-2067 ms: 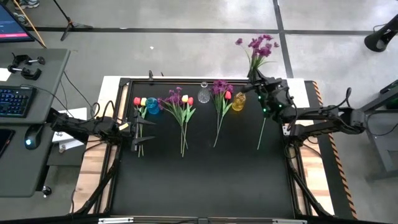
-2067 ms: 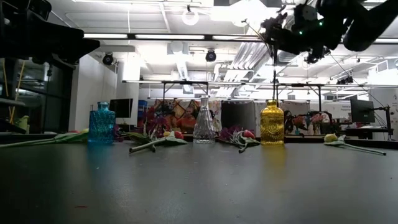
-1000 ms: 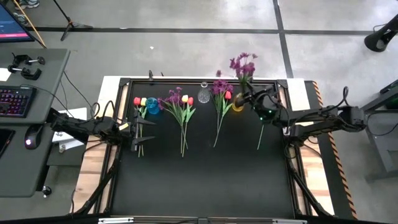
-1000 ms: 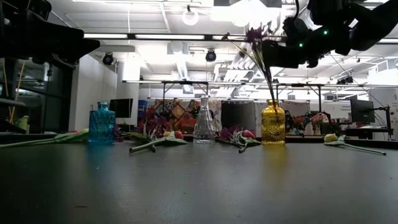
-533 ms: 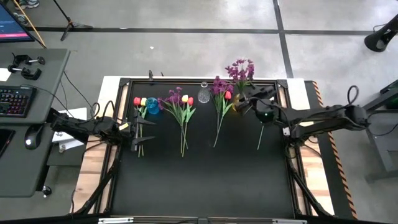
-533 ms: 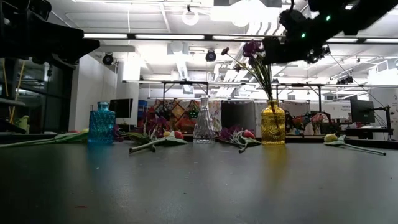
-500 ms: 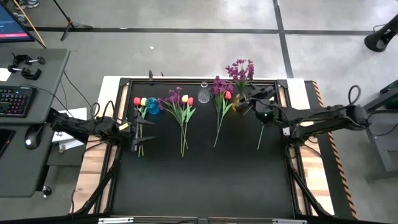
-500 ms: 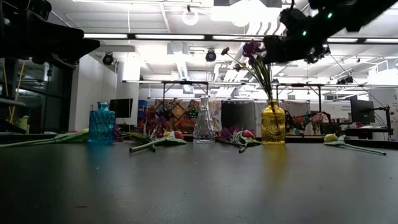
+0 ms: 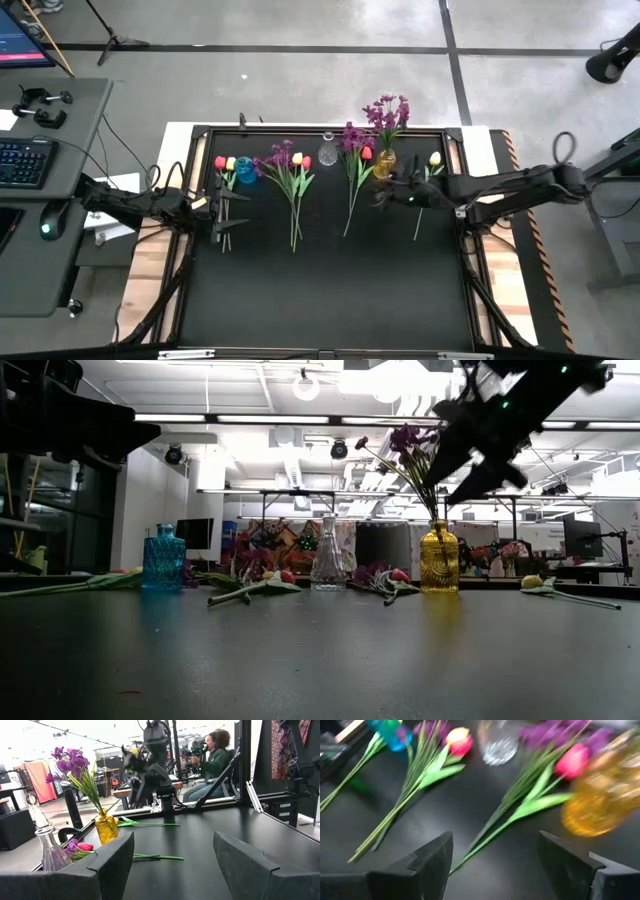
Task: Sort flowers into vase by color
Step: Put the right purple flower into the yellow vase
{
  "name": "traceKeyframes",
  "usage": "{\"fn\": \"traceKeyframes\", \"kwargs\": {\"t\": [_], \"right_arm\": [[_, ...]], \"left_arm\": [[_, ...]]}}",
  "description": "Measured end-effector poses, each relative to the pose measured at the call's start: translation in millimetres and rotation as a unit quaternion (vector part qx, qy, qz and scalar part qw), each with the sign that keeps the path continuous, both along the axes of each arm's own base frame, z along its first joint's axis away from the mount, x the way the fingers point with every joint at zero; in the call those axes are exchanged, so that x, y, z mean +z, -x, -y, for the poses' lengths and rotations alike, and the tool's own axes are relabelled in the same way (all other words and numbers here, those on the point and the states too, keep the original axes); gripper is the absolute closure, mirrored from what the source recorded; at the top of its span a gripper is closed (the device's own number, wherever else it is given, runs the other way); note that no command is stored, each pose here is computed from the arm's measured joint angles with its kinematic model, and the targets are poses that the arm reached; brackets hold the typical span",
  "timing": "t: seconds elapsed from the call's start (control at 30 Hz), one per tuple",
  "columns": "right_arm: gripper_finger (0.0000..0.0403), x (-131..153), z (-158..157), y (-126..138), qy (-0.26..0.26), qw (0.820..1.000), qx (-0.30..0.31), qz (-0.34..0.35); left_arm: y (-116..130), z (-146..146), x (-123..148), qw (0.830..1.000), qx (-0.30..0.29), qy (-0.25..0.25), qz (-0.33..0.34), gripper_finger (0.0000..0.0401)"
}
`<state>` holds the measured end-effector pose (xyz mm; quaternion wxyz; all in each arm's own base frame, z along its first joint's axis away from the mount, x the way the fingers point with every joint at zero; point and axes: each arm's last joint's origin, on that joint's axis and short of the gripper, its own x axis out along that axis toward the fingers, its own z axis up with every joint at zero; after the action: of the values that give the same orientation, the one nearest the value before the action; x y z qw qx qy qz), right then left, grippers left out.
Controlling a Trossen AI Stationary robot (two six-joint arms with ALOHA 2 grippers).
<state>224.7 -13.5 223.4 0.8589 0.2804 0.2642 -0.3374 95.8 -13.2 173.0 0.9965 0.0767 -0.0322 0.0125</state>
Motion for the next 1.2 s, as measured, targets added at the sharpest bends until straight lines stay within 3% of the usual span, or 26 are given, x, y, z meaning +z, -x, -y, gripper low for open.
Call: {"fn": "traceKeyframes", "kwargs": {"t": [0.23, 0.4, 0.53, 0.63, 0.83, 1.2], "right_arm": [[0.0128, -34.4, -5.3, -59.0, -0.002, 0.999, 0.025, 0.019], [0.0128, -50.5, 7.3, -94.1, 0.040, 0.997, -0.028, -0.057], [0.0128, -57.9, 19.2, -115.6, 0.077, 0.985, -0.095, -0.119], [0.0128, -68.1, 24.8, -126.0, 0.088, 0.975, -0.126, -0.163], [0.0128, -90.7, 33.6, -139.6, 0.089, 0.967, -0.157, -0.183], [0.0128, -110.6, 55.5, -141.8, 0.083, 0.957, -0.226, -0.163]], "left_arm": [[0.0, 0.0, 0.0, 1.000, 0.000, 0.000, 0.000, 0.0139], [0.0, 0.0, 0.0, 1.000, 0.000, 0.000, 0.000, 0.0139], [0.0, 0.0, 0.0, 1.000, 0.000, 0.000, 0.000, 0.0139], [0.0, 0.0, 0.0, 1.000, 0.000, 0.000, 0.000, 0.0139], [0.0, 0.0, 0.1, 1.000, 0.000, 0.000, 0.000, 0.0139], [0.0, 0.0, 0.0, 1.000, 0.000, 0.000, 0.000, 0.0139]]}}
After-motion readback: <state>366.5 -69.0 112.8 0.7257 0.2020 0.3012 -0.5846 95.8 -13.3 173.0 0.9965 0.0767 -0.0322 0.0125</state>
